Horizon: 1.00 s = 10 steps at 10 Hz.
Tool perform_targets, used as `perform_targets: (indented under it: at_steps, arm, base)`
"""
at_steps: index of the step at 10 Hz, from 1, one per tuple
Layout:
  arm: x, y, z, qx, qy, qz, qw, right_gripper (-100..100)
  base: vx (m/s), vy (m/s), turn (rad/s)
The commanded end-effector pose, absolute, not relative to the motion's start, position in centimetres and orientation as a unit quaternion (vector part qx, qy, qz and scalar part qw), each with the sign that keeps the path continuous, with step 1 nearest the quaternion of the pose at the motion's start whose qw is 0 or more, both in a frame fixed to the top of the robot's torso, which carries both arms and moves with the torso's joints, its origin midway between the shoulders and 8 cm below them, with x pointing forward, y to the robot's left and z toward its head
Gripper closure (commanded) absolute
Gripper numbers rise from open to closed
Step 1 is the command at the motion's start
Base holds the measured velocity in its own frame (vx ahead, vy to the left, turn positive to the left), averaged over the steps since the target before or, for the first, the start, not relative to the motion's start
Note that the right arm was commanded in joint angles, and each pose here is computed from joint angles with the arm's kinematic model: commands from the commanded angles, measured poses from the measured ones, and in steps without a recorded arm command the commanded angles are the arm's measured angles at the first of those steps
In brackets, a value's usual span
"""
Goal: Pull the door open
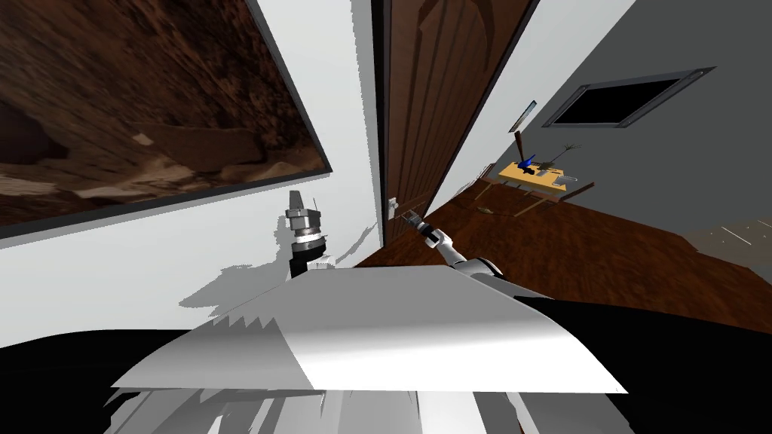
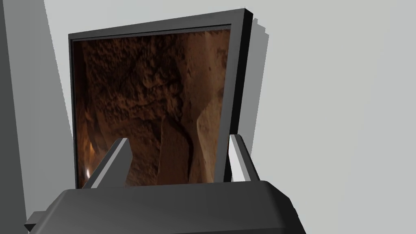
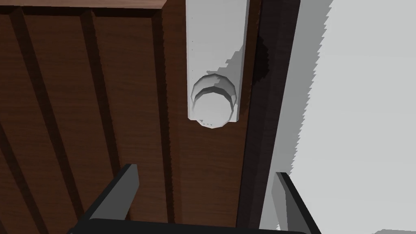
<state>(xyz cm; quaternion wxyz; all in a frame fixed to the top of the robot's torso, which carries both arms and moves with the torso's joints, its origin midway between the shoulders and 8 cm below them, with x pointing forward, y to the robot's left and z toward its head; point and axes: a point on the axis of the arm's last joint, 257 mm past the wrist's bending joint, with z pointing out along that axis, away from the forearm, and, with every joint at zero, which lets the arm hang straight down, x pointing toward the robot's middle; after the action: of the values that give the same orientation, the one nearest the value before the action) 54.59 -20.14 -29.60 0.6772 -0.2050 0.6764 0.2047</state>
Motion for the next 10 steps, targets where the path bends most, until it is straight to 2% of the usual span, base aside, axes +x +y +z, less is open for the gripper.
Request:
perform_targets:
  at_steps: [1,4,7,10]
  arm:
    - [54.59,-20.14,-29.6,-0.205,0.676,0.205,0.677,-100]
    - [54.75,-19.98,-29.62,-0.201,0.676,0.202,0.679,-100]
    - [54.99,-19.71,-29.62,-0.196,0.676,0.198,0.683,-100]
    - [55.06,-19.62,-29.6,-0.195,0.675,0.198,0.683,-100]
  base:
    - [-0.079,-0.026,-0.008]
    - [0.122,0.066,0.03]
    - [0.198,0.106,0.042]
    - [0.083,0.027,0.026]
